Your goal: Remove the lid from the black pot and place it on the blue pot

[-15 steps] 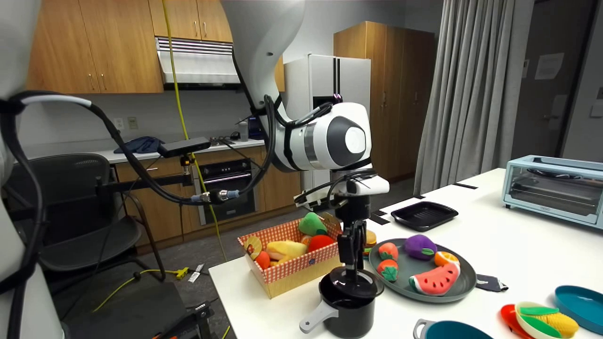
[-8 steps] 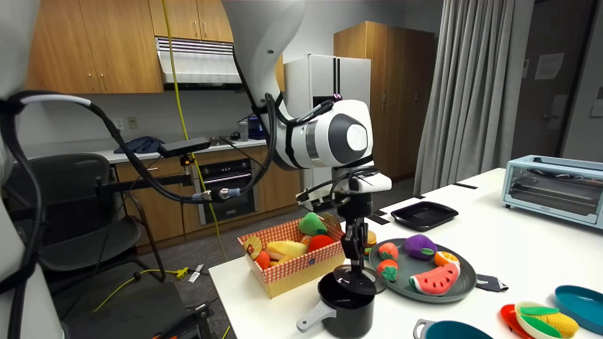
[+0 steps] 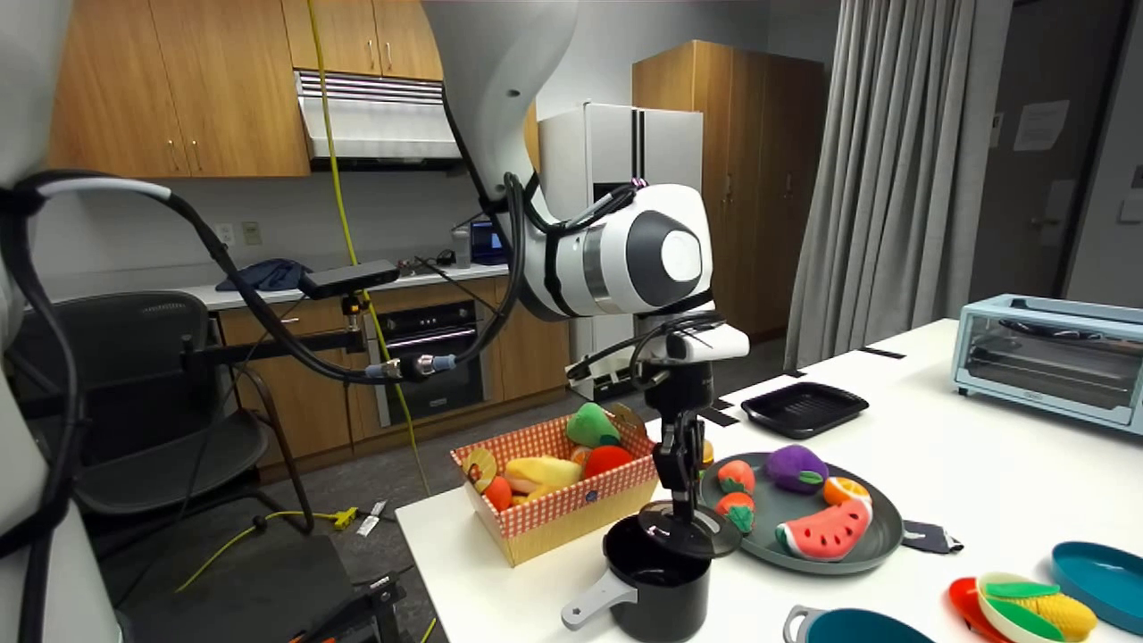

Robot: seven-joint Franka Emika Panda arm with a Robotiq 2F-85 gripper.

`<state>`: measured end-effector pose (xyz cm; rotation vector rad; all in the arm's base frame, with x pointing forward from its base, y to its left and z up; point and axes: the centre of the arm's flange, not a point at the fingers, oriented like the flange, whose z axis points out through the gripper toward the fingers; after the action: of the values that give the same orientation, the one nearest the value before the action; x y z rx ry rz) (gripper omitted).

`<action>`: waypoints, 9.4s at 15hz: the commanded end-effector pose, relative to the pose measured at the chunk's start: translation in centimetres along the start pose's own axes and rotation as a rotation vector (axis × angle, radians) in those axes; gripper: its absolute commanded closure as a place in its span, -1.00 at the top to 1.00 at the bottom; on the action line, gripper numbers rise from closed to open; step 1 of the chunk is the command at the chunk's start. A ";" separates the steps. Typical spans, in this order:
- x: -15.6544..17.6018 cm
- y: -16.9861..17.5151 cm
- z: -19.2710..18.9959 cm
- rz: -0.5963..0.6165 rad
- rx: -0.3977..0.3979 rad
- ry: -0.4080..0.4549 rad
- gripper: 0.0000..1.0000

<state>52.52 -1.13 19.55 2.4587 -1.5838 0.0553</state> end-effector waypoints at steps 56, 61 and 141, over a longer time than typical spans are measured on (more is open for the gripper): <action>16.5 7.6 4.9 0.372 0.006 0.132 -0.93; 16.7 6.6 4.5 0.368 0.016 0.142 -0.93; 7.4 8.2 -9.5 -0.443 -0.113 -0.091 1.00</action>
<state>50.00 -8.45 28.82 2.6554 -1.0936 -0.1605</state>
